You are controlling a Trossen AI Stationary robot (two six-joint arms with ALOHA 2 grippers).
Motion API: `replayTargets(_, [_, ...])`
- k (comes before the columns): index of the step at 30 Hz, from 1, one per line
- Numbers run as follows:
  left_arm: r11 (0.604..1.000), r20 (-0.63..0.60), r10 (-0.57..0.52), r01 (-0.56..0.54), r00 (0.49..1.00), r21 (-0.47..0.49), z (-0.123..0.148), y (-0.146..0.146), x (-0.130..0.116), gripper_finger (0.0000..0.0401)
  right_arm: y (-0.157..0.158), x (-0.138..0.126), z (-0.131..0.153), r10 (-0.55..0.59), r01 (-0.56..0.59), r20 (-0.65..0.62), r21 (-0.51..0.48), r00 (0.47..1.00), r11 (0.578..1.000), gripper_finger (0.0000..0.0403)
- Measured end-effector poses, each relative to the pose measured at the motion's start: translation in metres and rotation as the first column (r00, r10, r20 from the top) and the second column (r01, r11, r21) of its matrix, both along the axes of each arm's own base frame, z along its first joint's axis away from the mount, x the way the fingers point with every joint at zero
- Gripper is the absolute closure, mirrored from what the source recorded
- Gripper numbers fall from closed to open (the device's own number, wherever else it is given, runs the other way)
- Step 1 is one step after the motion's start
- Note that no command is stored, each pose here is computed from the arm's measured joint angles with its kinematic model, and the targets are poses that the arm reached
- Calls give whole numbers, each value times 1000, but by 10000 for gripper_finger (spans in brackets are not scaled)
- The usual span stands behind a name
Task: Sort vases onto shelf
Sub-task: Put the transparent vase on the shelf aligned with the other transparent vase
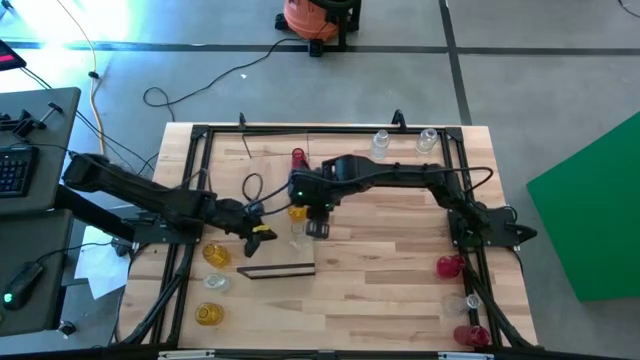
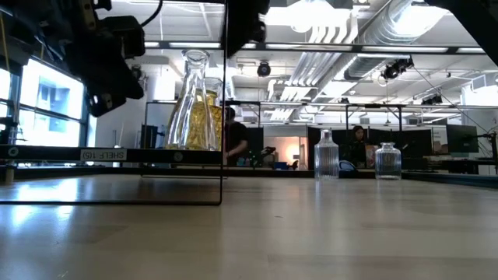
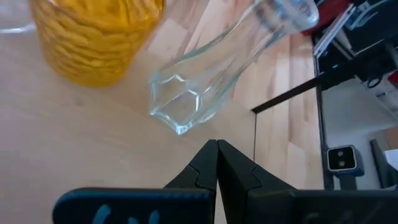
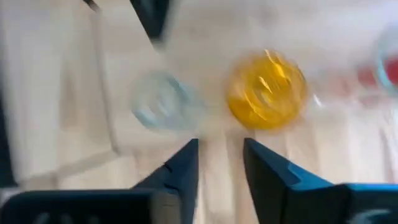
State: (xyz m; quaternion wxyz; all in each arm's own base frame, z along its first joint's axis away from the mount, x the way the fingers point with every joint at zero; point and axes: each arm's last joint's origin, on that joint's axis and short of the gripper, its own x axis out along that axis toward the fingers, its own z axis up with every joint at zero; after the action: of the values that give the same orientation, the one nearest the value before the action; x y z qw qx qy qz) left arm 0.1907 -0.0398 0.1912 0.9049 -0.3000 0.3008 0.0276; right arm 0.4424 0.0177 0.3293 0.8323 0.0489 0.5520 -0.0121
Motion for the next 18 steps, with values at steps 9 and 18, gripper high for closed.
replayTargets(9, [994,135,98,-104,986,36,31,11,-37,401,7,-3,-4,-50,50,-39,-6,998,999,389])
replayTargets(18, [990,322,133,-142,937,5,57,21,-73,401,25,-3,-7,-146,151,-62,89,987,984,402])
